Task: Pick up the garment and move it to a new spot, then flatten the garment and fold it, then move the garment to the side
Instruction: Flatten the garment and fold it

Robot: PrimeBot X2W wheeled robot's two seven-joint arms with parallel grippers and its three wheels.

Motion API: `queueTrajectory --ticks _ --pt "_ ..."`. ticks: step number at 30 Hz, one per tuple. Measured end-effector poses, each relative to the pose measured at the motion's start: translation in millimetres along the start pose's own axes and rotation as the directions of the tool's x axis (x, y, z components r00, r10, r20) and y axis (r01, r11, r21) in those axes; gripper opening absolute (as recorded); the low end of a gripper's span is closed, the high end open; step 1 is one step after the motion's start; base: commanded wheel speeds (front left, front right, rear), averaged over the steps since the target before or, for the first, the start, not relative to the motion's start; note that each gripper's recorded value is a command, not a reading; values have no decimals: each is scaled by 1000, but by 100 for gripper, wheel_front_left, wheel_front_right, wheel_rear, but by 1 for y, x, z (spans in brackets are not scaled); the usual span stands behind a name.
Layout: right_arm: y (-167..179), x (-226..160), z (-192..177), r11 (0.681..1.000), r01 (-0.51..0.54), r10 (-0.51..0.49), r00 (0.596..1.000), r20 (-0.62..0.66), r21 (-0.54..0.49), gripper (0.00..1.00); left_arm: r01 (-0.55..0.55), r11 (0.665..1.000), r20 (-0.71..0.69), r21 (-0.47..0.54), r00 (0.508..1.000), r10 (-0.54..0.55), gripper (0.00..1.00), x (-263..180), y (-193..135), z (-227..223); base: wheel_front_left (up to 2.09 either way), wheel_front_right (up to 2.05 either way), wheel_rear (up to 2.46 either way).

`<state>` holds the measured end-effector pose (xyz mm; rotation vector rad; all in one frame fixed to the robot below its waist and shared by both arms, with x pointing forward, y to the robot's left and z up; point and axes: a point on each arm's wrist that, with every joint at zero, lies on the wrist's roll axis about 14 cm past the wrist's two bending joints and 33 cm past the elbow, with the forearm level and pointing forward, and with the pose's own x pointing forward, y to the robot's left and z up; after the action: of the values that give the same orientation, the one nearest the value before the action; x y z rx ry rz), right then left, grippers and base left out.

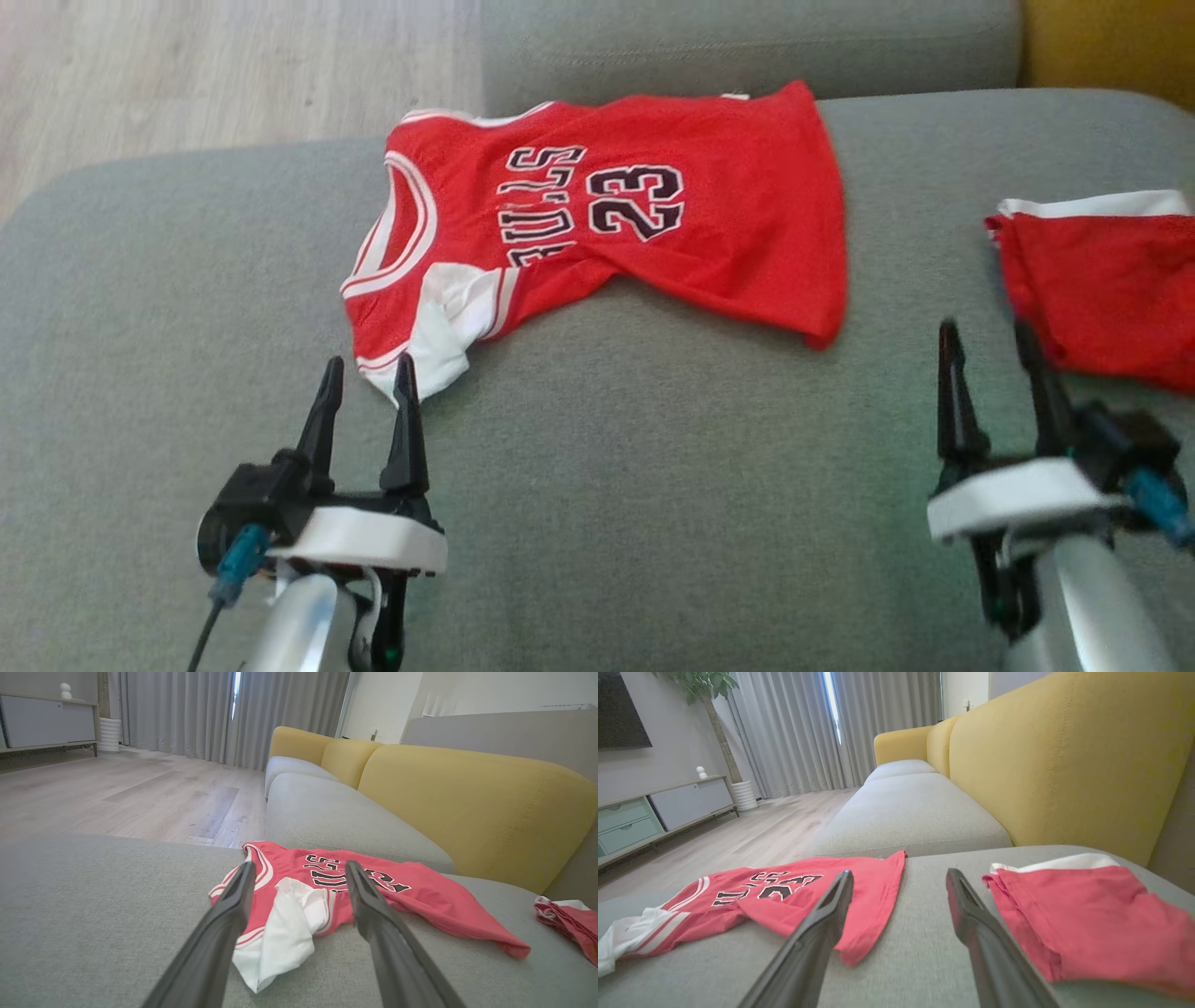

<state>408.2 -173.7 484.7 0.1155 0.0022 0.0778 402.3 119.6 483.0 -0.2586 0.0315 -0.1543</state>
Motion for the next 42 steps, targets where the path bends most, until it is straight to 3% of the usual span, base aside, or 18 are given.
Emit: queueTrajectory --ticks 4,11,17,26,42 --pt "-2 -21 -6 999 17 -17 1000 -9 31 100 15 1000 -2 14 1000 -15 100 -2 -5 -1 0 0 0" --pt "5 -17 -2 999 -1 0 1000 9 47 100 74 995 -37 72 997 -72 100 2 -15 -12 0 0 0" --pt "0 -13 -12 997 19 -18 1000 -18 77 100 234 943 -212 237 960 -185 100 7 -36 -55 0 0 0" --pt "-8 -7 -26 993 52 -46 997 -56 110 100 207 876 -329 436 942 -59 100 33 2 -82 0 0 0" --pt "-18 -5 -35 989 84 -75 994 -77 123 100 241 844 -421 480 907 -19 100 45 16 -110 0 0 0"
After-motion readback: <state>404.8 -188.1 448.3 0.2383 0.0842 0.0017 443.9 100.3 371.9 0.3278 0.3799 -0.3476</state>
